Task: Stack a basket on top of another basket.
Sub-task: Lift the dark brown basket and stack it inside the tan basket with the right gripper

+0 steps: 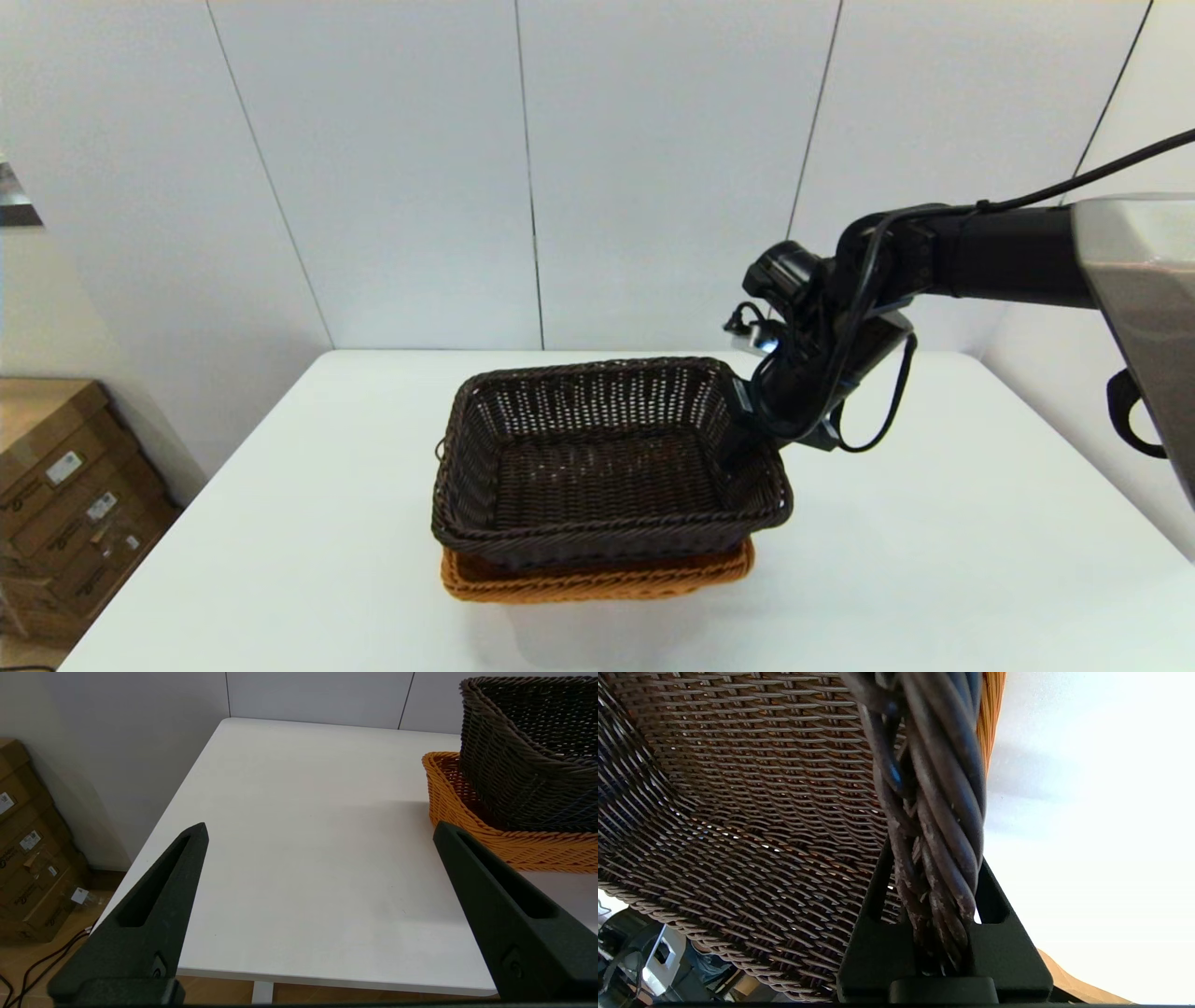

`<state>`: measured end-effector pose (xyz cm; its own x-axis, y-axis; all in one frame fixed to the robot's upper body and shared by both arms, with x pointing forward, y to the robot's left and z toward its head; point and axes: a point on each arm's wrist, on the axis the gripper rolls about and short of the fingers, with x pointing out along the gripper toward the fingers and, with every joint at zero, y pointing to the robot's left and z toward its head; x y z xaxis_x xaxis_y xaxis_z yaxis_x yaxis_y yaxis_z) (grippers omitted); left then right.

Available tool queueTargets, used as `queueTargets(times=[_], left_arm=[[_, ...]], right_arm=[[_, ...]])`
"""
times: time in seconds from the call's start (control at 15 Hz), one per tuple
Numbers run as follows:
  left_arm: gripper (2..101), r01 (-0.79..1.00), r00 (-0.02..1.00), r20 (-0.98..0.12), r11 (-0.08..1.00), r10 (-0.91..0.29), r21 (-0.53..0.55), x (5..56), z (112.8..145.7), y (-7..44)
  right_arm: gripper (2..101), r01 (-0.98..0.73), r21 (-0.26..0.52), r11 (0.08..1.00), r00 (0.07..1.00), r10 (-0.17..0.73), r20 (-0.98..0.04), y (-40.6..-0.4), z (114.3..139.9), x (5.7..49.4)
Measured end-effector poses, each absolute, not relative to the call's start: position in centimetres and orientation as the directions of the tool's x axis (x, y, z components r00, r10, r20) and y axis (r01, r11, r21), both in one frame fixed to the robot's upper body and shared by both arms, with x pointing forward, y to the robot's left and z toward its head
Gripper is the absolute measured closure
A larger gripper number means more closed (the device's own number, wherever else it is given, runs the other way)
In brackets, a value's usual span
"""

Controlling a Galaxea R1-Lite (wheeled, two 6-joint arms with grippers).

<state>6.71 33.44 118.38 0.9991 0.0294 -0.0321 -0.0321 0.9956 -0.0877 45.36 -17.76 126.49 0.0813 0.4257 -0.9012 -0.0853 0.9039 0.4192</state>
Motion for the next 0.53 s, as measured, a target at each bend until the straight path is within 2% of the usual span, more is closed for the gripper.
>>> queueTargets(times=[0.53], left_arm=[[5.4,-0.032,0.999,-0.033,0.996,0.029,-0.088,6.71,118.37,33.44]], right_arm=[[87.0,-0.075,0.417,0.906,0.065,0.421,-0.905,-17.20,125.74,45.60]])
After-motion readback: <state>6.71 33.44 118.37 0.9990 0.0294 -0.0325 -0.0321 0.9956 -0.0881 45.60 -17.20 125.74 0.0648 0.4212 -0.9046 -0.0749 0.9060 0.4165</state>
